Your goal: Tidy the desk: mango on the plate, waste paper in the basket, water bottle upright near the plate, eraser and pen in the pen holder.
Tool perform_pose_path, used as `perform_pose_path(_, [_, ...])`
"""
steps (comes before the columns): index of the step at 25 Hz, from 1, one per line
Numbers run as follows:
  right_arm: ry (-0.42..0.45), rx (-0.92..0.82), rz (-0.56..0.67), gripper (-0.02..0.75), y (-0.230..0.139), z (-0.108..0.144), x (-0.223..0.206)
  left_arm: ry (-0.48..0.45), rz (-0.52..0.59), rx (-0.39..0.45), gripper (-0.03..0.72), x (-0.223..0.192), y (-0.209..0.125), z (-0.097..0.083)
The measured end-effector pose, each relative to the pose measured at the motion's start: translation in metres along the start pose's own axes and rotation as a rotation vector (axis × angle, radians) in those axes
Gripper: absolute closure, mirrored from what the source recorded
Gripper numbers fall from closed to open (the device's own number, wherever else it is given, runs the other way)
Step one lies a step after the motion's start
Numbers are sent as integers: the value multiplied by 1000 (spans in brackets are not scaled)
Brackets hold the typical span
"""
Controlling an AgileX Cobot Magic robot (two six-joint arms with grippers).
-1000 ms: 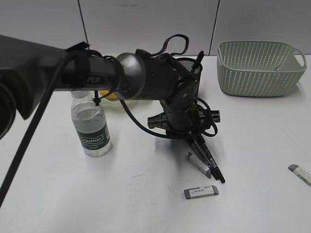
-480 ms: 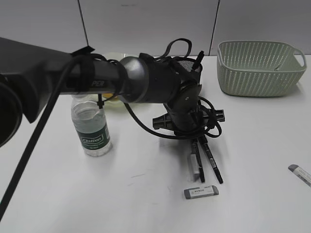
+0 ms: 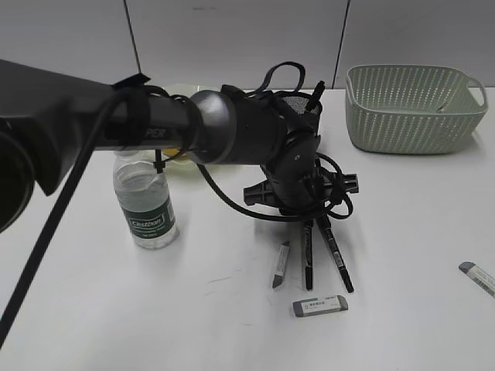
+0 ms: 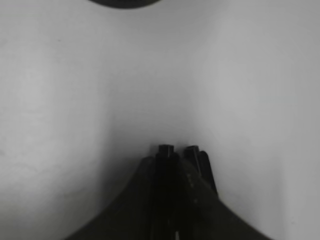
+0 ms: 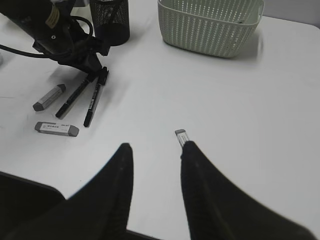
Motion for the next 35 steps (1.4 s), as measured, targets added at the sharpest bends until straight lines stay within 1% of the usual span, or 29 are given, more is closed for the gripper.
perform_pose_path(2, [0,0,0,465,0,0,0,-3,-24,-24,610,8,4,-1])
perform_pose_path(3, [0,0,0,465,0,0,0,-8,-48,-50,611,14,8,-3])
perform_pose_path(5, [0,0,0,465,0,0,0,-51,-142,-122,610,40,24,-12])
perform_pose_path(7, [0,0,0,465,0,0,0,-136,-271,-212,612,73,42,-25])
perform_pose_path(9, [0,0,0,465,0,0,0,-268,-427,-327,611,111,59,-42])
perform_pose_path(12, [0,0,0,465,0,0,0,-460,-647,-565,612,151,81,-59])
perform_pose_path(13, [0,0,0,465,0,0,0,-514,-694,-625,612,157,87,-60])
perform_pose_path(14, [0,0,0,465,0,0,0,-548,-724,-663,612,159,94,-58])
perform_pose_path(15, [0,0,0,465,0,0,0,-554,-741,-685,612,157,102,-52])
perform_pose_path(17, [0,0,0,465,0,0,0,-576,-758,-709,612,146,116,-39])
perform_pose_path(20, [0,0,0,465,0,0,0,-632,-767,-713,612,122,134,-15])
perform_pose_path(22, [0,0,0,466,0,0,0,-646,-781,-692,612,105,143,-2])
perform_pose_path(23, [0,0,0,466,0,0,0,-654,-788,-665,612,97,146,3])
perform_pose_path(24, [0,0,0,466,0,0,0,-657,-801,-656,612,90,147,7])
perform_pose_path(26, [0,0,0,466,0,0,0,-664,-843,-635,612,83,151,12])
perform_pose_path(30, [0,0,0,466,0,0,0,-690,-925,-610,612,72,153,15])
perform_pose_path(35, [0,1,0,466,0,0,0,-674,-917,-596,608,54,150,20])
Point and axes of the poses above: a point on each arm's last joint axis where the gripper is mounted, x pointing back along that axis away from the gripper, z along the wrist's bending axis when the last joint is at zero, y = z × x, the point moved 1 cm from there along -x, pointing out along that axis toward the gripper, and after that the axes turned 5 degrees about x, right-handed, at the moved point
